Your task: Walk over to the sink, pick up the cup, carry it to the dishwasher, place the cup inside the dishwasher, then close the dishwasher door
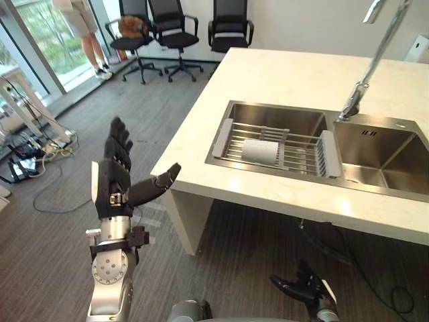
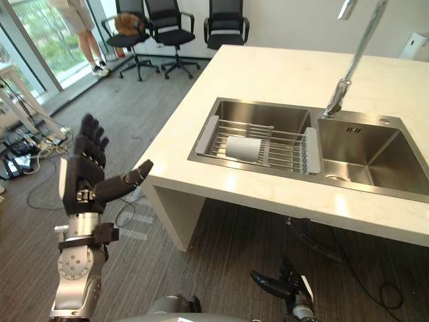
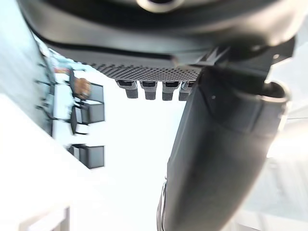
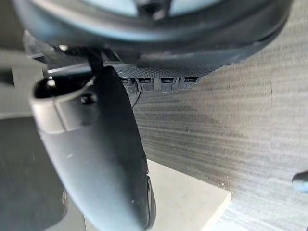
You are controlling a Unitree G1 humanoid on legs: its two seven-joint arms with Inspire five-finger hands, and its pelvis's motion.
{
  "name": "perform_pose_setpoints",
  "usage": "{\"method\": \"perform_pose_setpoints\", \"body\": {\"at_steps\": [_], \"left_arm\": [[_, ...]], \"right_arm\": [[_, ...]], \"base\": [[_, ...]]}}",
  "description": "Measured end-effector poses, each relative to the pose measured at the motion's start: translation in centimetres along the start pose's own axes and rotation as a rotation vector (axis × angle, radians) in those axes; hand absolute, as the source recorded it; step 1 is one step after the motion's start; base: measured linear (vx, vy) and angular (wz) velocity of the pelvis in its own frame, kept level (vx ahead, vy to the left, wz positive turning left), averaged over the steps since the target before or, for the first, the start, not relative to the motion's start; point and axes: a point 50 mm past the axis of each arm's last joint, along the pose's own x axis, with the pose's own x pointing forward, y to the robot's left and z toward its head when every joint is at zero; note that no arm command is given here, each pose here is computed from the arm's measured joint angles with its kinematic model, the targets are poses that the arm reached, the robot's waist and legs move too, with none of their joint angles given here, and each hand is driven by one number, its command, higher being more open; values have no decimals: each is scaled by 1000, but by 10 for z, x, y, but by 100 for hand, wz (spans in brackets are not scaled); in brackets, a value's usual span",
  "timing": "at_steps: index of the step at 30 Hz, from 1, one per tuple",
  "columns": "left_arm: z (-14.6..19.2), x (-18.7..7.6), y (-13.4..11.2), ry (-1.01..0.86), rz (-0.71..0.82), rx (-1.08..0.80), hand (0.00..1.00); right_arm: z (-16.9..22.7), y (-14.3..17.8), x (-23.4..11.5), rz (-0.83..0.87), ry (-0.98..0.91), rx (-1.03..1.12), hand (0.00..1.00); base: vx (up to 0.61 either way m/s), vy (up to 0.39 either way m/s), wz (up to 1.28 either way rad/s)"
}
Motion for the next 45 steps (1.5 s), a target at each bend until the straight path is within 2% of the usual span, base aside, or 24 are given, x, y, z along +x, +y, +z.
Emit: {"method": "perform_pose_setpoints", "body": {"at_steps": [5,8,13,16,22,28,33,41,45], "left_arm": [[19,6,-8,-70,-118,13,100],[15,6,-16,-42,-175,3,100],[-3,13,-14,29,-153,25,100],[-18,8,-19,105,-137,12,100],[-20,3,-36,105,-174,28,100],[-10,6,-39,25,-183,57,100],[-12,5,-40,47,-199,65,100],[-21,6,-65,122,-395,118,100],[-32,9,-65,163,-452,227,100]], "right_arm": [[-4,2,-3,5,-2,39,100],[-13,-4,-12,-10,16,33,100],[-20,5,-17,-4,17,27,100],[-26,7,-22,-19,44,-6,100],[-20,9,-26,-26,44,-118,100],[-17,6,-26,-45,33,-179,100],[-17,5,-27,-60,24,-205,100],[-24,3,-29,-49,64,-236,100],[-27,0,-31,-53,85,-242,100]], "base": [[198,43,-17],[209,-83,-1],[249,-222,5],[272,-271,-7],[156,-153,-2],[79,4,-3],[19,68,7],[-54,-18,7],[-58,-45,0]]}}
